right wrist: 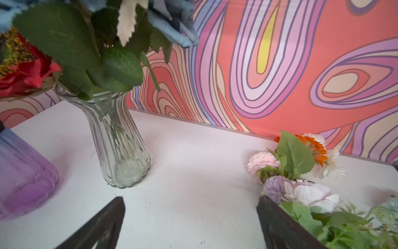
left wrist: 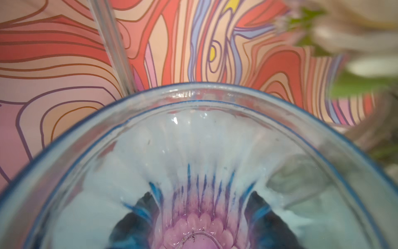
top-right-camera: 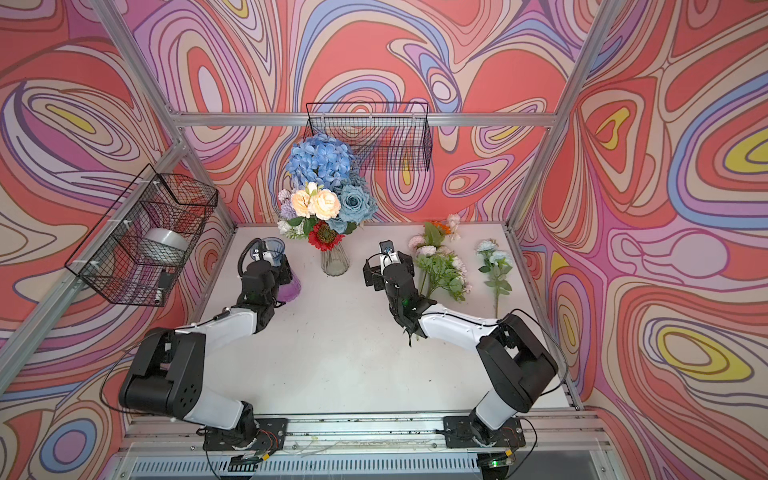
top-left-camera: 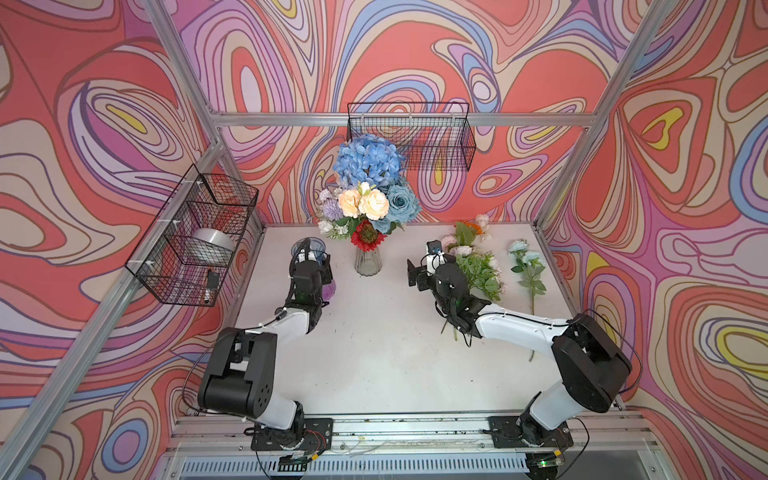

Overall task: Arrange flowers in a vase
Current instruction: Pick up the vase from the top-left of the table, then place the vase at the center of the table, then pick up the flower from the top-right of the table.

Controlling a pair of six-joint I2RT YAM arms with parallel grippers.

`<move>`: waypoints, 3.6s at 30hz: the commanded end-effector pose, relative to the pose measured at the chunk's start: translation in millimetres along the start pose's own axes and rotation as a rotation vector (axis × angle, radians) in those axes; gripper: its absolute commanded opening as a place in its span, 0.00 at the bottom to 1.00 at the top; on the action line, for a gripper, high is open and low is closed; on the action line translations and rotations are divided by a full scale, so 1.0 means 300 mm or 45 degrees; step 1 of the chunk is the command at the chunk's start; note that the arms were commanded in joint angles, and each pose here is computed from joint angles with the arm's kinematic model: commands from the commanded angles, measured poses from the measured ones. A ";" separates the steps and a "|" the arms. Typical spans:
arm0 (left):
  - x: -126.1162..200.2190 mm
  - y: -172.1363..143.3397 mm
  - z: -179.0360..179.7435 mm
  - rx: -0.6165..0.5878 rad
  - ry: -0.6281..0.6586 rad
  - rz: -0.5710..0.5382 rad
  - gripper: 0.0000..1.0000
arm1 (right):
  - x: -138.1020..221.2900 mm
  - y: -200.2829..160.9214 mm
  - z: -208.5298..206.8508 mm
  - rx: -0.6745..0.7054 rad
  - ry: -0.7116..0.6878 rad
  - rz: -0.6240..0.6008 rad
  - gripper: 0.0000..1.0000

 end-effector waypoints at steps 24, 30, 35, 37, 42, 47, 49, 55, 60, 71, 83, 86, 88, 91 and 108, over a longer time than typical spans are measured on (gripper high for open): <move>0.482 0.097 -0.496 0.154 -0.591 -0.124 0.00 | 0.043 -0.022 -0.337 -0.229 -0.391 0.269 0.99; 0.502 0.075 -0.526 0.121 -0.659 -0.105 0.56 | 0.086 -0.084 -0.407 -0.294 -0.464 0.369 0.82; 0.546 0.091 -0.522 0.133 -0.739 -0.066 1.00 | 0.111 -0.138 -0.467 -0.372 -0.526 0.434 0.75; 0.564 0.089 -0.517 0.144 -0.764 -0.054 1.00 | 0.122 -0.147 -0.513 -0.416 -0.558 0.439 0.75; 0.611 0.089 -0.512 0.169 -0.828 -0.016 1.00 | 0.142 -0.151 -0.634 -0.504 -0.611 0.468 0.76; 0.653 0.119 -0.513 0.199 -0.913 -0.008 1.00 | 0.180 -0.141 -0.783 -0.518 -0.721 0.534 0.80; 0.673 0.139 -0.500 0.213 -0.935 -0.016 1.00 | 0.206 -0.131 -0.862 -0.501 -0.818 0.565 0.80; 0.727 0.177 -0.453 0.212 -0.978 -0.043 1.00 | 0.292 -0.178 -1.084 -0.539 -1.119 0.620 0.80; 0.749 0.198 -0.423 0.206 -0.981 -0.077 1.00 | 0.287 -0.295 -1.173 -0.622 -1.177 0.748 0.79; 0.759 0.218 -0.413 0.245 -0.997 -0.155 1.00 | 0.270 -0.484 -1.229 -0.733 -1.176 0.948 0.62; 0.774 0.263 -0.348 0.296 -0.995 -0.168 1.00 | 0.241 -0.556 -1.205 -0.741 -1.054 1.020 0.12; 0.753 0.282 -0.333 0.351 -1.004 -0.169 1.00 | 0.232 -0.538 -1.196 -0.734 -1.010 1.002 0.00; 0.738 0.291 -0.324 0.390 -1.008 -0.168 1.00 | 0.227 -0.525 -1.191 -0.722 -0.983 0.996 0.00; 0.722 0.307 -0.304 0.415 -0.984 -0.188 1.00 | 0.224 -0.493 -1.178 -0.714 -0.935 0.962 0.00; 0.501 0.242 -0.145 0.689 -0.673 -0.141 1.00 | 0.220 -0.041 -0.952 -0.775 -0.469 0.465 0.00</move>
Point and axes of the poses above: each gripper's point midway between its finger pads, its own x axis back along the fingers, its own z axis along the line the jaws close on, y = z × x, the point moved 3 cm from there along x, back along the fingers, and after that the axes turned 11 degrees about -x, right-handed, at the moved point
